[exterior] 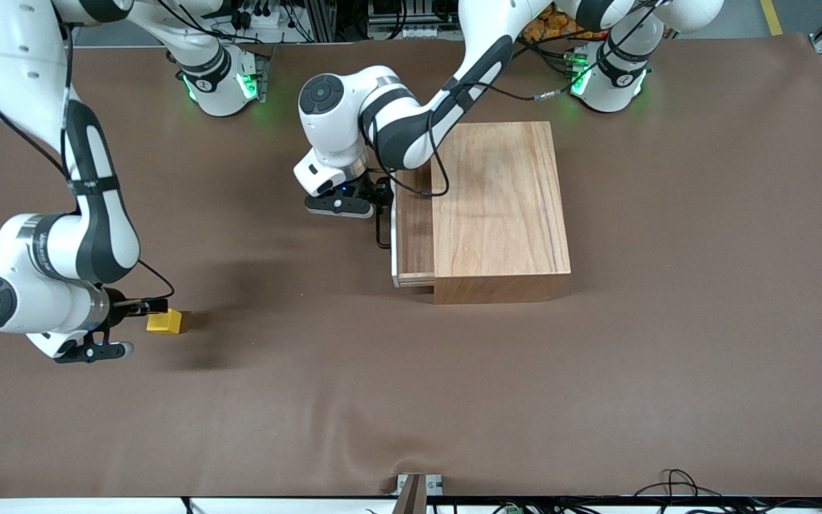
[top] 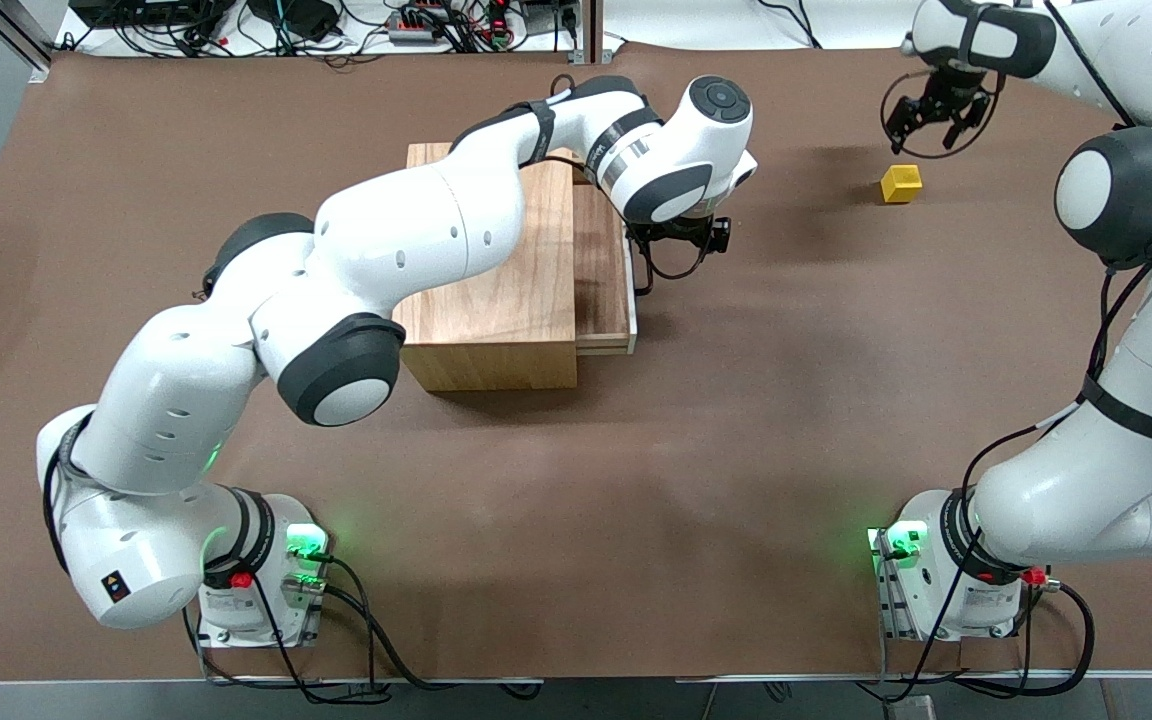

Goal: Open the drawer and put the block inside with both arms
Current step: 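Lower the right gripper onto the yellow cube and grasp it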

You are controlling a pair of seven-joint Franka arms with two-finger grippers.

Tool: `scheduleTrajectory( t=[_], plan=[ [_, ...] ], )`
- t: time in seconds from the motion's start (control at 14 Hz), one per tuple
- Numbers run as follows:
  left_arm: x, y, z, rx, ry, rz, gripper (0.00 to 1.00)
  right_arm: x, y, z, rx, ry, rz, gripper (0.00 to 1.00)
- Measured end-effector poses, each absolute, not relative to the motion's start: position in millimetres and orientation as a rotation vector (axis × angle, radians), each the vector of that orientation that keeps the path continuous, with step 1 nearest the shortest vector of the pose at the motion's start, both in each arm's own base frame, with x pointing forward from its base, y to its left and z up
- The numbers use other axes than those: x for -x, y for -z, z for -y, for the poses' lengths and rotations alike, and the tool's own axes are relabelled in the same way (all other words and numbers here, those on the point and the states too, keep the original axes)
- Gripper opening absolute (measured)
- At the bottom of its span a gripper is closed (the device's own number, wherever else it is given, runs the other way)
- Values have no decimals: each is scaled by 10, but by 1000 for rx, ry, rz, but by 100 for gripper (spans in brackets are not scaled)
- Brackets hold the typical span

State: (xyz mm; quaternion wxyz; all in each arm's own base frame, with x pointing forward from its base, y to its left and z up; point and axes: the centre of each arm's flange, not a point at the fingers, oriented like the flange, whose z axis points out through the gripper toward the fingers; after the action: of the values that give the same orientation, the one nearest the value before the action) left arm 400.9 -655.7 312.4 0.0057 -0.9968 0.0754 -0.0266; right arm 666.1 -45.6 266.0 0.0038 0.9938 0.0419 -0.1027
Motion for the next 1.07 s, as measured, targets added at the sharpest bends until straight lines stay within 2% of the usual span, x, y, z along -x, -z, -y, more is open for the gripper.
scheduleTrajectory(
  t=[0.5, 0.78, 1.07],
  plan=[
    [-3936, -3167, 6663, 3161, 126, -264, 100, -6423, -2278, 470, -3137, 415, -117, 100],
    [-3903, -3169, 6697, 3173, 129, -274, 100, -6401, -2161, 481, -3147, 327, -188, 100],
    [-3882, -3267, 6721, 3185, 128, -277, 100, -6297, -2015, 481, -3146, 338, -207, 100]
  ],
)
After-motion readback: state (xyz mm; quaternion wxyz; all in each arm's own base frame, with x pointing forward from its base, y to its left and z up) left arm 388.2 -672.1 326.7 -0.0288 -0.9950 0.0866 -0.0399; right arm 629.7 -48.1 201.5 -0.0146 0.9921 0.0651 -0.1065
